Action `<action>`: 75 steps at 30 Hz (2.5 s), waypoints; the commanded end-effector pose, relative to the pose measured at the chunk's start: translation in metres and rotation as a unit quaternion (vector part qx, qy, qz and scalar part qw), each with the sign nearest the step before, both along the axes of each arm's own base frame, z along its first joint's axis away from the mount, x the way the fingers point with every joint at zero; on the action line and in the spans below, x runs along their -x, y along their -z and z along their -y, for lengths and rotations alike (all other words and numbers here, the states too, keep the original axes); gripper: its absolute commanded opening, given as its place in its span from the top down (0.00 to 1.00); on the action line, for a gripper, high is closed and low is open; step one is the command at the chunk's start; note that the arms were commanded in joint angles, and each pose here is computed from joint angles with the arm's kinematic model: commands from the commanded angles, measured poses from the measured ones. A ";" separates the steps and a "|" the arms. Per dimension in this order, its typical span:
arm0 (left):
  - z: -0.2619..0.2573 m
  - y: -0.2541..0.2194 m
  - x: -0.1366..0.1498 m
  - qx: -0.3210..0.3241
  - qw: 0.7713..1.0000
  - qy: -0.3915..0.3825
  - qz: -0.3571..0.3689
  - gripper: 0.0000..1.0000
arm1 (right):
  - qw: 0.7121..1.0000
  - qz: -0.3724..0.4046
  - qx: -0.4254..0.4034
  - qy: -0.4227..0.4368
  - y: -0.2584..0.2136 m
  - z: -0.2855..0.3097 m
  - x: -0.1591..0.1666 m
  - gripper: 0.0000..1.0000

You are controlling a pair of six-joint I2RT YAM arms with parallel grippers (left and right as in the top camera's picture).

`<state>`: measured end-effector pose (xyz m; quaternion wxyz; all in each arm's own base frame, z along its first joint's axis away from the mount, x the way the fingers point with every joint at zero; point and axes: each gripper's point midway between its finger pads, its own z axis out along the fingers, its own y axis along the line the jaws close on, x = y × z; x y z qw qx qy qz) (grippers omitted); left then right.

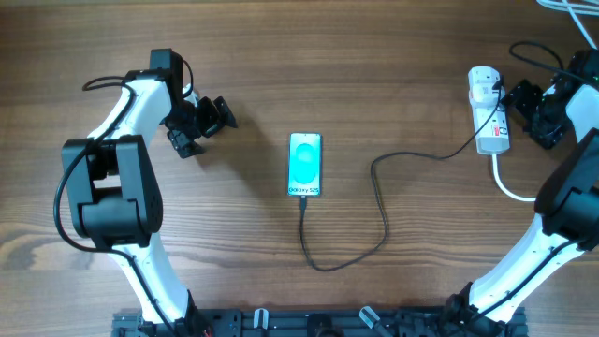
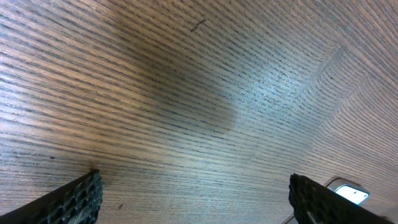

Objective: Plug charger to phone and switch on socket

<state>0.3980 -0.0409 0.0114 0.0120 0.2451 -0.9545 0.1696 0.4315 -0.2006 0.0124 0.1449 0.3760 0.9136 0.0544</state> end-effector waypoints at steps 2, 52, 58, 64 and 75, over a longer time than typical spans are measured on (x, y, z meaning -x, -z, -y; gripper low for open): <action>-0.004 0.015 0.009 -0.010 1.000 0.001 -0.021 0.00 | 1.000 -0.001 -0.016 -0.014 0.001 -0.015 -0.003 0.00; -0.004 0.015 0.009 -0.010 1.000 0.001 -0.021 0.00 | 0.999 -0.037 -0.018 -0.011 0.009 -0.018 0.014 0.00; -0.004 0.015 0.009 -0.009 1.000 0.001 -0.021 0.00 | 0.999 -0.044 -0.021 -0.011 0.020 -0.022 0.021 0.00; -0.004 0.015 0.009 -0.009 1.000 0.001 -0.021 0.00 | 0.999 -0.037 -0.032 -0.015 0.021 -0.026 0.019 0.00; -0.004 0.015 0.009 -0.010 1.000 0.001 -0.021 0.00 | 0.998 -0.046 -0.037 -0.019 0.022 -0.031 0.022 0.00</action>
